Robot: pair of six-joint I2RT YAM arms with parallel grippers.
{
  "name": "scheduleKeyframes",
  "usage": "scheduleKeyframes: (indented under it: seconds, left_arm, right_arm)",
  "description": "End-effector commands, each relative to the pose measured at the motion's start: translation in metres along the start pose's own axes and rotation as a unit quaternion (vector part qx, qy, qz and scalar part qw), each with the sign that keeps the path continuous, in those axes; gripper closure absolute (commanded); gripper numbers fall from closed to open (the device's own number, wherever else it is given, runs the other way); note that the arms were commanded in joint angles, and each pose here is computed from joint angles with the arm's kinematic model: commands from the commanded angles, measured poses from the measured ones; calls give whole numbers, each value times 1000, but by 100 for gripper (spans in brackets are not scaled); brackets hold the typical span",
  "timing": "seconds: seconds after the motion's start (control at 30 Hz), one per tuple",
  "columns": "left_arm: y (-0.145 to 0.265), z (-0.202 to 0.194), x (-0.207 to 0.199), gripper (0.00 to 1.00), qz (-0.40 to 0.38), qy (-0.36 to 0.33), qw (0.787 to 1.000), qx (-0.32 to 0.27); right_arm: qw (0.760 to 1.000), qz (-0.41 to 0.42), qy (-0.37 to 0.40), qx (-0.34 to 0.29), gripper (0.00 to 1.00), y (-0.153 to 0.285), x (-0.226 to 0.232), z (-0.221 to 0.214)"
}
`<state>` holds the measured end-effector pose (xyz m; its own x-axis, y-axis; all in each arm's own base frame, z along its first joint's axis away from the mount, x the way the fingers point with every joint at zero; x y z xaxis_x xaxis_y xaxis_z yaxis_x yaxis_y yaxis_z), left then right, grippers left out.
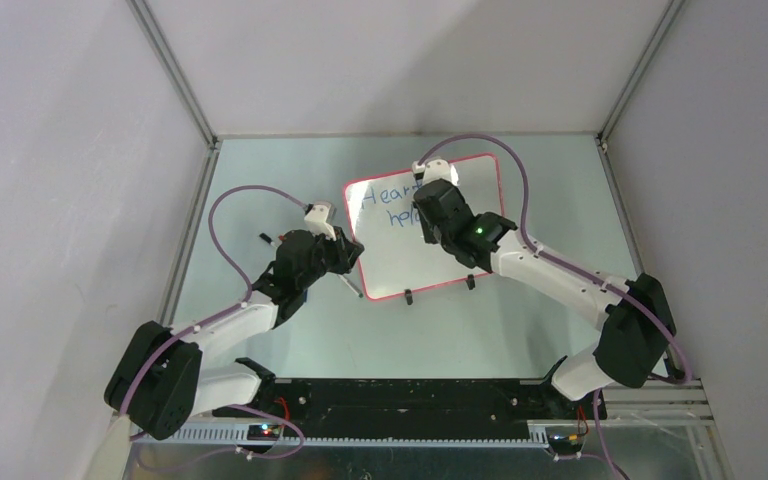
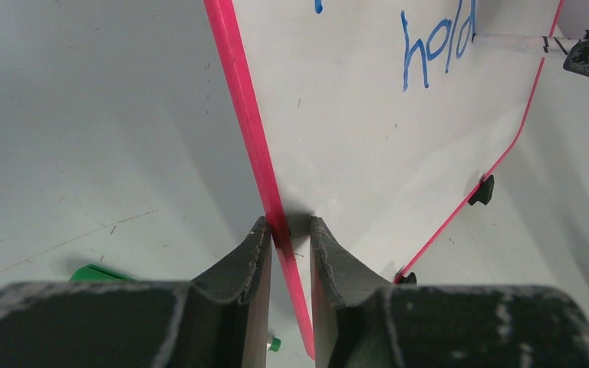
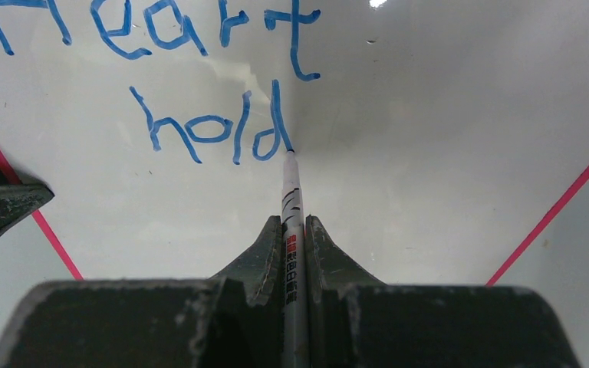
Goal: Write a sentence on the whiteboard
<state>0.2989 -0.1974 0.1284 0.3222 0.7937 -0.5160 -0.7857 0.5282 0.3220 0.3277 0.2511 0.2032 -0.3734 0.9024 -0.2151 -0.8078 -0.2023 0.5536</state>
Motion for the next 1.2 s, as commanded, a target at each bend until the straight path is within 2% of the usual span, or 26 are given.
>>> scheduleKeyframes:
  seconds: [0.0, 0.6, 1.17]
  left_arm:
    - [1, 16, -9, 80, -8, -23, 999, -21]
    - [1, 16, -8, 80, -6, -24, 999, -22]
    - [1, 16, -8, 79, -7, -23, 999, -21]
  right_arm:
    - [1000, -17, -4, 6, 100, 4, -9, -6]
    - [998, -1, -33, -44, 100, 31, -23, 23]
    - [998, -12, -34, -42, 100, 15, -31, 22]
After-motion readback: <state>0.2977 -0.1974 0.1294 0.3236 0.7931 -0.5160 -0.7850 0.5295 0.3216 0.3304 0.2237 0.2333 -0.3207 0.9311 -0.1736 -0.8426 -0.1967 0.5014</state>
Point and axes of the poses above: each gripper's point midway between its finger pads, its own y axis back along the fingers, its own x axis along the line the jaws close on, z = x × y, the point moved 1 cm from there along y, back along the fingers, and after that the axes turned 10 degrees about y, right-handed, at the moved point
